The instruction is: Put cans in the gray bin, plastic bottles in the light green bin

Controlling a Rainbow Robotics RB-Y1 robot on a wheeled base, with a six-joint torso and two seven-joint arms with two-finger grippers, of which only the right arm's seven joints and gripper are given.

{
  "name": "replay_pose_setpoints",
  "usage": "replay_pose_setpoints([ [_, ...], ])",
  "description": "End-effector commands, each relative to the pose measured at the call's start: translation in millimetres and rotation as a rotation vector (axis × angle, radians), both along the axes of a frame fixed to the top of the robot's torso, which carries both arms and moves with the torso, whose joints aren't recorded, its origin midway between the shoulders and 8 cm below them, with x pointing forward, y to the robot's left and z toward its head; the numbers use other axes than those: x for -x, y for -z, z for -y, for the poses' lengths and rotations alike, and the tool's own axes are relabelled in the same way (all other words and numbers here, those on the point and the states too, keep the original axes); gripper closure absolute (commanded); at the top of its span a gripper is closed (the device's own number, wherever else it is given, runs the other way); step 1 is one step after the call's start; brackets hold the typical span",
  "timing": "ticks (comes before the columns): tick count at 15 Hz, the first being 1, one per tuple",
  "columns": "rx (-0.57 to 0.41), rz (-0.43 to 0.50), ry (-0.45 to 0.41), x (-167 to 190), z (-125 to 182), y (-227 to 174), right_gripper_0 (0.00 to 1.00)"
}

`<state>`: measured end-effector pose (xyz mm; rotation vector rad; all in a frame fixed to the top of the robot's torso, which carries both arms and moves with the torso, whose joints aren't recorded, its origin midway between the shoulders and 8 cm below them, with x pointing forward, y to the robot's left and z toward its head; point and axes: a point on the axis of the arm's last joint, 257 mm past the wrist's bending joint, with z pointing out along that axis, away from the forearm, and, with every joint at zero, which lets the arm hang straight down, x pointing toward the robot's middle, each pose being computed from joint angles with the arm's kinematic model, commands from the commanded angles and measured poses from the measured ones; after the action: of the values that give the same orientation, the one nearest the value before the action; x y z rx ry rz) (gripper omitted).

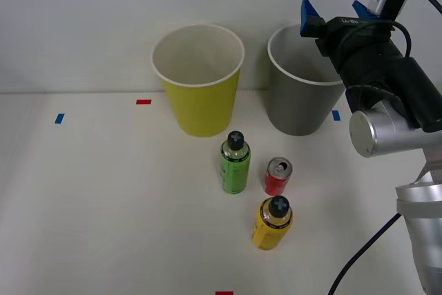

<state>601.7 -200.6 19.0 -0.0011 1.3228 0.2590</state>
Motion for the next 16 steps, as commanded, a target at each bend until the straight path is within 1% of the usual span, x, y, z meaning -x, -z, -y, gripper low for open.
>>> replay_pose_setpoints([
  [1, -0.004, 0.002, -0.001, 0, 0, -1, 0.00],
  [3, -0.005, 0.013, -0.002, 1, 1, -4, 0.00],
  [5, 0.002, 0.053, -0.003, 7, 10, -12, 0.00],
  [6, 0.010, 0.057, 0.000, 15, 17, -11, 0.00],
  [9, 0.034, 0.050, 0.031, 61, 51, 4, 0.00],
  [10, 0.028, 0.036, 0.050, 82, 65, 14, 0.00],
  [12, 0.008, -0.006, 0.081, 107, 82, 36, 0.00],
  [13, -0.009, -0.039, 0.110, 121, 91, 54, 0.00],
  [16, 0.014, -0.103, 0.191, 149, 114, 100, 0.00],
])
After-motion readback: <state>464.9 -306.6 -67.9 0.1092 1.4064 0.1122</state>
